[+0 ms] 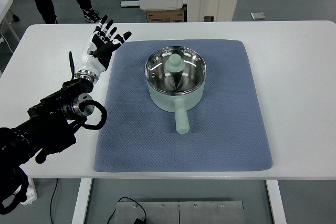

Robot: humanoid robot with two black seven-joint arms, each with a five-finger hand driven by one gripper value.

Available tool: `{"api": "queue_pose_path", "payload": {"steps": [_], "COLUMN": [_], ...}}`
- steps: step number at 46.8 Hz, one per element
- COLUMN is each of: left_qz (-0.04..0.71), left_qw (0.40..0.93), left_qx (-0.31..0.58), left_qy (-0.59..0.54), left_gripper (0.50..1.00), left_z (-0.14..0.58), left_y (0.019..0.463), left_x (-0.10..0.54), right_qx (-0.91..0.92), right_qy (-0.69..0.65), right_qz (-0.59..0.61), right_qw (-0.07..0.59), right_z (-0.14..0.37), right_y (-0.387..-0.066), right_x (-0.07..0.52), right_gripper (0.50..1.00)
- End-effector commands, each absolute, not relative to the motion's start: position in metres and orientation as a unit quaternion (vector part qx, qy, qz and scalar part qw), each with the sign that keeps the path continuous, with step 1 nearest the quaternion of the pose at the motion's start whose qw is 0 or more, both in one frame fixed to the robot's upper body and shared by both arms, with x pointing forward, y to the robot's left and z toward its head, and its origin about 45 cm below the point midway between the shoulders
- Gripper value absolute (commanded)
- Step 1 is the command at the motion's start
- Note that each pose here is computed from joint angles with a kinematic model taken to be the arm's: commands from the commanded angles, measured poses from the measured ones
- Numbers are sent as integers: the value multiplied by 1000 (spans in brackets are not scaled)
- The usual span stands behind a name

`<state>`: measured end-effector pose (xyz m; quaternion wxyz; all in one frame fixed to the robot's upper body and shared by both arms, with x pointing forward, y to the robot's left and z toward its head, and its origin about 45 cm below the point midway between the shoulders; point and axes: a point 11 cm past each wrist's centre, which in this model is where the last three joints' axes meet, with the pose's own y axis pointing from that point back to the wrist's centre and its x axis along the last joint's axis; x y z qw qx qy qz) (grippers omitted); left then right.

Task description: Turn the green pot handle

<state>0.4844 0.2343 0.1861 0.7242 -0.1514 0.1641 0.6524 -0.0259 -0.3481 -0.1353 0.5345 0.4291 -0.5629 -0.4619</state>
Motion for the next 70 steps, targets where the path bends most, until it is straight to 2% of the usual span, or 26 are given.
{"api": "queue_pose_path", "payload": {"steps": [1, 70], "left_qz": [653, 654], "left_qw": [724, 724], "left_qx": [-151, -155], "left_qy": [165, 157], "left_gripper": [1000, 1000], "left_z": [185, 190], "left_y": [234, 239], "left_x": [484, 486], "right_qx": [429, 429], "right_qy": [-563, -563], "right_qz": [-462, -462], "right_qw": [535, 535], "right_z": [-135, -135], "right_y": [-349, -348], "right_x": [-26, -26], "right_gripper": [1000, 1000]}}
